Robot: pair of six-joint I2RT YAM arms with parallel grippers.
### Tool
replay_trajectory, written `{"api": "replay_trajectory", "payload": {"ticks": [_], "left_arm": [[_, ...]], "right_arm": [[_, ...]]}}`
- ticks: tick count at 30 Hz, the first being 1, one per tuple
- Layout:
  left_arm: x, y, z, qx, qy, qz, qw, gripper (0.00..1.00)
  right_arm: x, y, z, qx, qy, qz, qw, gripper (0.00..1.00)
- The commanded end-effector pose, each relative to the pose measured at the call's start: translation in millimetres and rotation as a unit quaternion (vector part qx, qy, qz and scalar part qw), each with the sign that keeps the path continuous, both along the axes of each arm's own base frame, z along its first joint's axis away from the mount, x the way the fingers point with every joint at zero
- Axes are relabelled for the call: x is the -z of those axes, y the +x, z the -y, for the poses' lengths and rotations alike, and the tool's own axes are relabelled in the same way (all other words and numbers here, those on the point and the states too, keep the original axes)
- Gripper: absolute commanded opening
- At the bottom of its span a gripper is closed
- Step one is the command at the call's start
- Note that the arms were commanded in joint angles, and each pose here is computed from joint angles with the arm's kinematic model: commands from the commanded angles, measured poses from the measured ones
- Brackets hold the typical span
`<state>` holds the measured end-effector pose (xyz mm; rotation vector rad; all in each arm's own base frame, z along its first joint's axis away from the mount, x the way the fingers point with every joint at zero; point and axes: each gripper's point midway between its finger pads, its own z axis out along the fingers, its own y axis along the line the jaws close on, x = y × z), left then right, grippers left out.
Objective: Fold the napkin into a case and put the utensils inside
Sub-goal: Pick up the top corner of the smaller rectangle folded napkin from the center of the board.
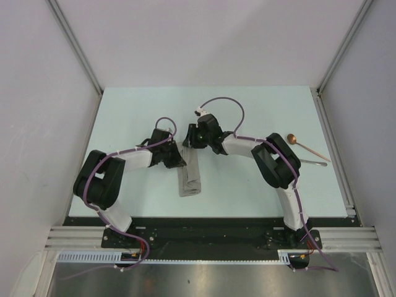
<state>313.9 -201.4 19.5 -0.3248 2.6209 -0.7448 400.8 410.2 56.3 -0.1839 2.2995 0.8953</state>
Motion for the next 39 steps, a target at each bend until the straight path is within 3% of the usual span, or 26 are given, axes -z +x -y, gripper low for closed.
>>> {"api": "replay_trajectory", "payload": {"ticks": [1,9,25,33,37,39], "left_arm": [[7.1,-10.7,-7.9,-0.007,0.014,-0.017,1.0,0.0],[8.3,-10.4,-8.0,-0.008,0.015,-0.018,1.0,0.0],[13.1,-12.7,-7.7,-0.008,0.014,-0.026,1.0,0.0],[14.1,-13.7,-4.6,-0.007,0.004,-0.03,1.0,0.0],[11.9,-15.6,-2.9,-0.007,-0.003,-0.031,1.0,0.01],[0.6,-14.1,-2.7,-0.005,-0.007,-0.015,1.0,0.04]], "right_arm": [[-14.3,12.8,-8.7,0.006,-0.008,0.038,0.999,0.42],[-1.1,6.1,-14.4,0.009,-0.038,0.049,0.998,0.42],[14.8,6.9,-16.1,0.03,-0.155,0.16,0.974,0.32],[20.0,10.1,-15.5,0.028,-0.158,0.171,0.972,0.16],[15.9,10.9,-15.7,0.028,-0.148,0.182,0.972,0.0],[8.1,8.3,-12.6,0.026,-0.139,0.185,0.972,0.0]]}}
